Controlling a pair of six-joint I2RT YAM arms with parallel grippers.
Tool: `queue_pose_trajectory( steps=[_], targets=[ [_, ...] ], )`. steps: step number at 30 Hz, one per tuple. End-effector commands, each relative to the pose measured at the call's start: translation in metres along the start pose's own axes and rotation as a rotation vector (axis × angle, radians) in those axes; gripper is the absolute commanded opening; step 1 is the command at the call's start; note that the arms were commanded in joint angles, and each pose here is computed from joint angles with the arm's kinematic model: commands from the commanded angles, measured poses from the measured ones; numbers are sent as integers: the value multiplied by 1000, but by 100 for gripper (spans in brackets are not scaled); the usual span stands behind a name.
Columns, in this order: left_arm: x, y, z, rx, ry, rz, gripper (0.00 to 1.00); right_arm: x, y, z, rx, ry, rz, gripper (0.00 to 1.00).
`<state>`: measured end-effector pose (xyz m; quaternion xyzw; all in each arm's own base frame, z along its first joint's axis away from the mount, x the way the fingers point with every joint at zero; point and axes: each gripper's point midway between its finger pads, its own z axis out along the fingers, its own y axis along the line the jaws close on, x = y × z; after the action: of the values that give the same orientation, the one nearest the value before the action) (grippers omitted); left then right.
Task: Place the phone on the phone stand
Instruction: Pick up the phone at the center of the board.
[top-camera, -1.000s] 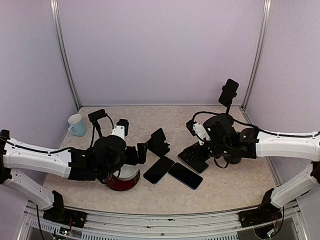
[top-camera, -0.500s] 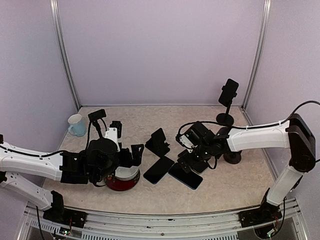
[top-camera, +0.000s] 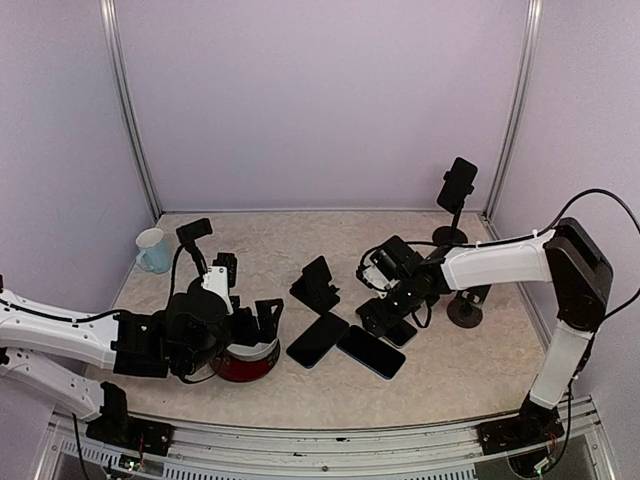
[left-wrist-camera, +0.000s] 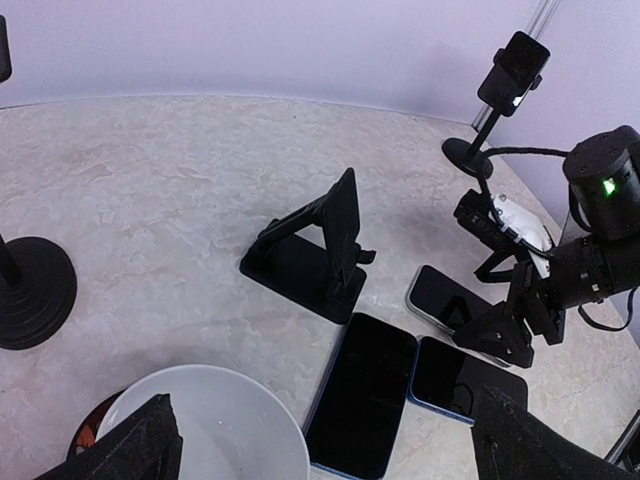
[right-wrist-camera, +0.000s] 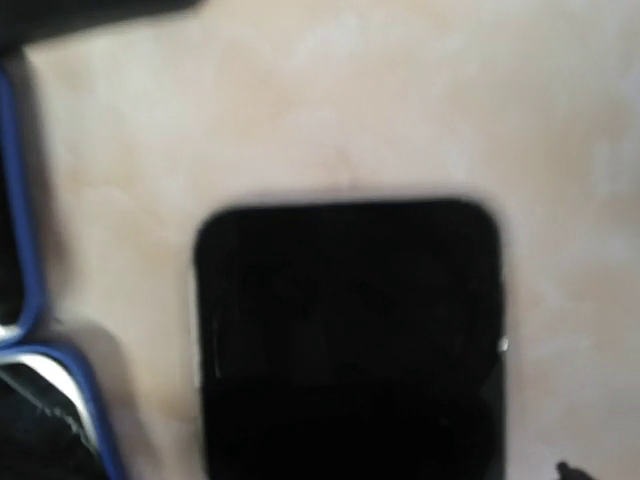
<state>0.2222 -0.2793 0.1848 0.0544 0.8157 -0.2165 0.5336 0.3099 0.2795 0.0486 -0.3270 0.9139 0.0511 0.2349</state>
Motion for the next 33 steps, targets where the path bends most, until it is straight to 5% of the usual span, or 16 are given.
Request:
queue_pose_trajectory(
  steps=[1, 15, 33],
  targets=[
    [-4, -2, -4, 6, -13, -19, 99, 9, 2, 12, -22, 51, -21, 100],
    [3, -6, 2, 1, -3, 1, 99, 16, -23, 22, -26, 47, 52, 99],
    [14, -1, 13, 5, 10, 6, 99, 40, -1, 46, -99, 139, -3, 84]
  ],
)
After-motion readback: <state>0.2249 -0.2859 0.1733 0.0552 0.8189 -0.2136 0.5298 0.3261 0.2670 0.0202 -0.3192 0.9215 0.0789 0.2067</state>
